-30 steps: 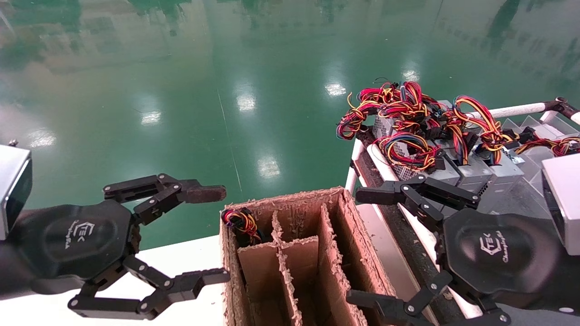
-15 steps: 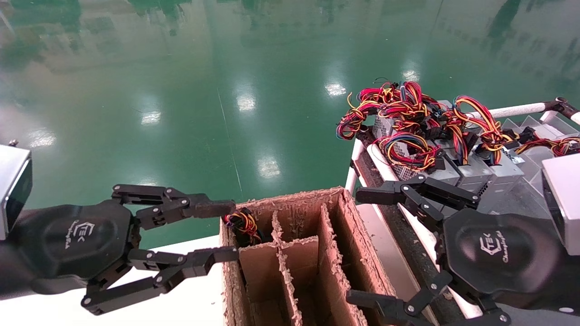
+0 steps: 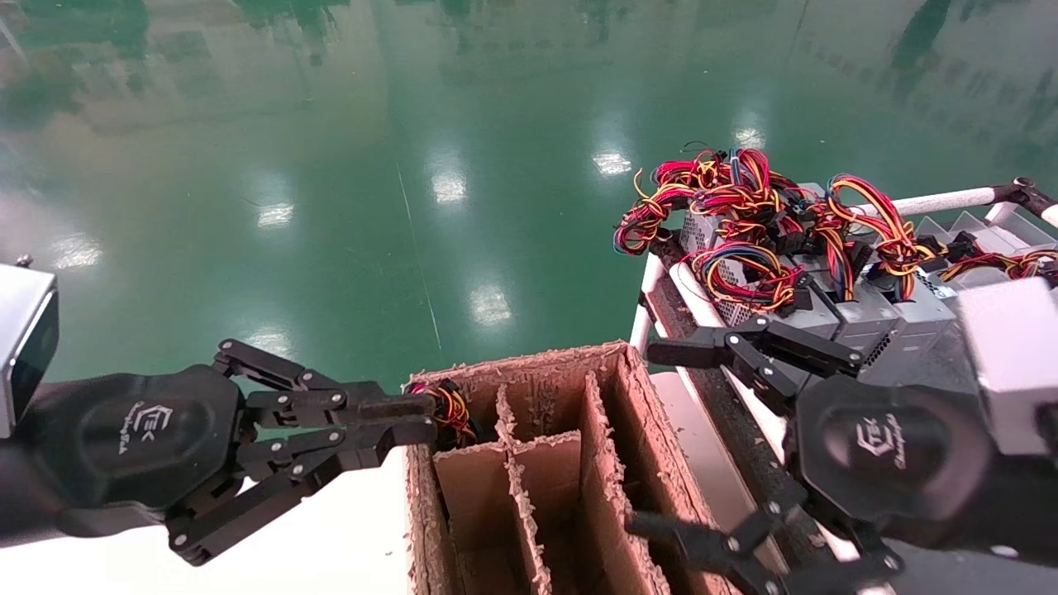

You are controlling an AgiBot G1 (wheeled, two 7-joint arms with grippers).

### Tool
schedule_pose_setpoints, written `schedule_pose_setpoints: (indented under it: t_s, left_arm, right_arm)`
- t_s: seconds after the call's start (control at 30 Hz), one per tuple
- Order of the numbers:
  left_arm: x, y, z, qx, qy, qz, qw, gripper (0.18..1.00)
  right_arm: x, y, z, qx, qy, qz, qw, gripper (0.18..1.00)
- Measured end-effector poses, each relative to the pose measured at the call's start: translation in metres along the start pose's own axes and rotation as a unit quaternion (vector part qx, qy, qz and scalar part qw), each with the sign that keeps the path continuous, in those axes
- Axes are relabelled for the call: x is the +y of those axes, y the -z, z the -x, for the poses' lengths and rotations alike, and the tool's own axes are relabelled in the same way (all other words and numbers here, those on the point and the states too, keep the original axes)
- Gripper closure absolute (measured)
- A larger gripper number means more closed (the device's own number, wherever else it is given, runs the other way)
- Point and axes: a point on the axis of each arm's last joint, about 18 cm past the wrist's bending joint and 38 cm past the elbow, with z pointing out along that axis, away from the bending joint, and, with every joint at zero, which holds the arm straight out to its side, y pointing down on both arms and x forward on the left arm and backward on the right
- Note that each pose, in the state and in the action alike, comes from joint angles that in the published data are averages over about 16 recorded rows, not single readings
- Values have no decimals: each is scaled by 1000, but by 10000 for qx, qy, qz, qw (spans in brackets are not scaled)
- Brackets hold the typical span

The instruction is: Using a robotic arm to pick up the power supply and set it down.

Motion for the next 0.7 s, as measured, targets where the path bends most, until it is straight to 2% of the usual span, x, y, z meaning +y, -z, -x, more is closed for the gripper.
schedule_pose_setpoints:
  t_s: [0.2,0.4,0.7]
  left_arm:
    - [0,0,0,-1,0,0,10000,950]
    - [0,0,0,-3,1,0,10000,981]
    - [0,0,0,-6,1,-1,10000,960]
  right_arm:
    - [12,-9,-18,308,-10,159,9994,178]
    - [22,-19,-33,559,3,301,9980,178]
    - [34,-32,-49,799,-64,457,9957,178]
